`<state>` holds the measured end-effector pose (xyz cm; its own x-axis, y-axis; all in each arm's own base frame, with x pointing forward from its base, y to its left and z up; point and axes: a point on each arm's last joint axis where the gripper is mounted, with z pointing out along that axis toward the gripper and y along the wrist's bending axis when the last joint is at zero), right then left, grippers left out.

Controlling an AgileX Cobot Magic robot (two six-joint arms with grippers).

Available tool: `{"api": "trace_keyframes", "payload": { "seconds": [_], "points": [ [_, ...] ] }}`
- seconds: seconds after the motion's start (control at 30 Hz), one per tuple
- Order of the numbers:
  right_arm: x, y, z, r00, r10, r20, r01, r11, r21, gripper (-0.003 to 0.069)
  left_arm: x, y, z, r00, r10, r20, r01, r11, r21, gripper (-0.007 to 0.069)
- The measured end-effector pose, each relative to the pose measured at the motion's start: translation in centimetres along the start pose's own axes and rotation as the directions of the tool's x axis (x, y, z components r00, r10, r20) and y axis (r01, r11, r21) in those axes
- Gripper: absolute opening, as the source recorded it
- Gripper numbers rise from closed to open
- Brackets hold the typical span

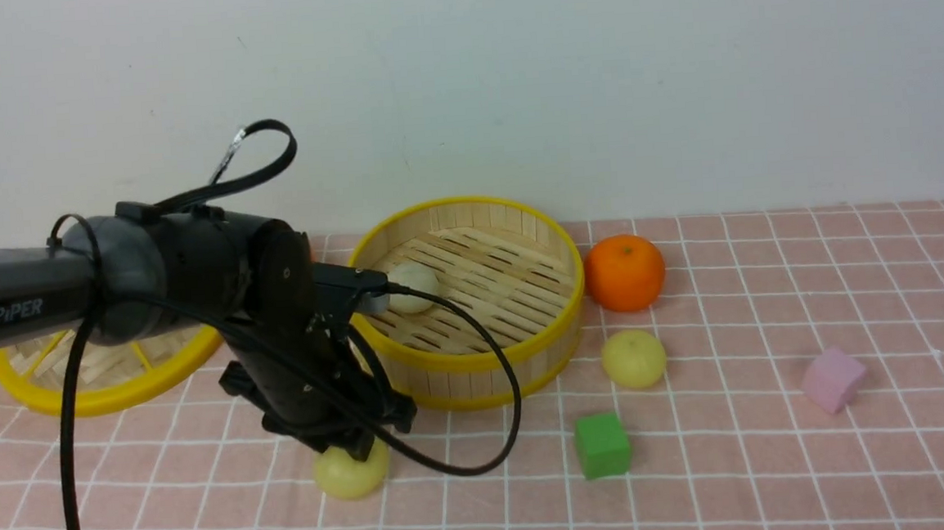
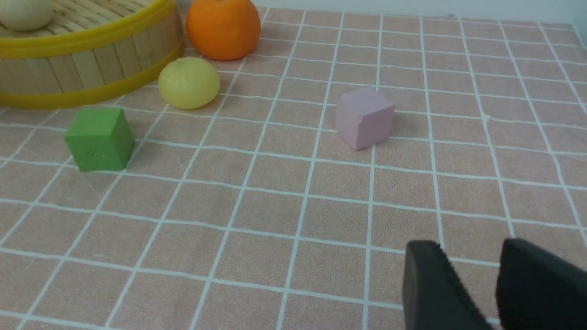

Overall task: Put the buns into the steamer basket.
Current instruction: Use the left arm to grab a steamed stuffed bun, then use the left arm to put the steamed stuffed bun into the steamer

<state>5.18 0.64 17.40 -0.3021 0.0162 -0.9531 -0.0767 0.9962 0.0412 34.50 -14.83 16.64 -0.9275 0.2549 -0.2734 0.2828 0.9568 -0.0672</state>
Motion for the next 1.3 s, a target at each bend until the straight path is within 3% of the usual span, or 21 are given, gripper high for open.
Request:
{"api": "trace_keyframes", "payload": {
  "seconds": [0.03, 0.13, 0.23, 0.3, 0.47, 0.63, 0.83, 1.17, 1.3],
  "points": [
    [0.0, 0.0, 0.0, 1.000, 0.000, 0.000, 0.000, 1.000, 0.000, 0.0240, 0.0, 0.0, 0.0, 1.000, -0.001, -0.002, 0.001, 1.000, 0.000, 0.0262],
    [0.0, 0.0, 0.0, 1.000, 0.000, 0.000, 0.000, 1.000, 0.000, 0.0240, 0.2, -0.1, -0.3, 1.000, -0.018, -0.024, 0.019, 1.000, 0.014, 0.0154],
    [0.0, 0.0, 0.0, 1.000, 0.000, 0.000, 0.000, 1.000, 0.000, 0.0240, 0.4, -0.3, -1.7, 0.999, -0.035, -0.024, 0.035, 0.999, 0.033, 0.0011],
    [0.0, 0.0, 0.0, 1.000, 0.000, 0.000, 0.000, 1.000, 0.000, 0.0240, 0.4, -0.5, -3.1, 0.999, -0.042, -0.018, 0.043, 0.998, 0.047, -0.0011],
    [0.0, 0.0, 0.0, 1.000, 0.000, 0.000, 0.000, 1.000, 0.000, 0.0240, -1.4, -1.5, -9.0, 0.993, -0.040, 0.113, 0.026, 0.992, 0.125, -0.0011],
    [0.0, 0.0, 0.0, 1.000, 0.000, 0.000, 0.000, 1.000, 0.000, 0.0240, -4.1, -2.7, -11.4, 0.971, -0.028, 0.239, -0.027, 0.975, 0.223, -0.0011],
    [0.0, 0.0, 0.0, 1.000, 0.000, 0.000, 0.000, 1.000, 0.000, 0.0240, -7.3, -3.6, -7.7, 0.969, 0.000, 0.249, -0.073, 0.955, 0.287, -0.0011],
    [0.0, 0.0, 0.0, 1.000, 0.000, 0.000, 0.000, 1.000, 0.000, 0.0240, -9.4, -3.6, -1.9, 0.976, -0.002, 0.218, -0.059, 0.960, 0.274, -0.0008],
    [0.0, 0.0, 0.0, 1.000, 0.000, 0.000, 0.000, 1.000, 0.000, 0.0240, -9.4, -3.5, -0.9, 0.979, -0.004, 0.204, -0.052, 0.961, 0.271, 0.0025]
  ]
}}
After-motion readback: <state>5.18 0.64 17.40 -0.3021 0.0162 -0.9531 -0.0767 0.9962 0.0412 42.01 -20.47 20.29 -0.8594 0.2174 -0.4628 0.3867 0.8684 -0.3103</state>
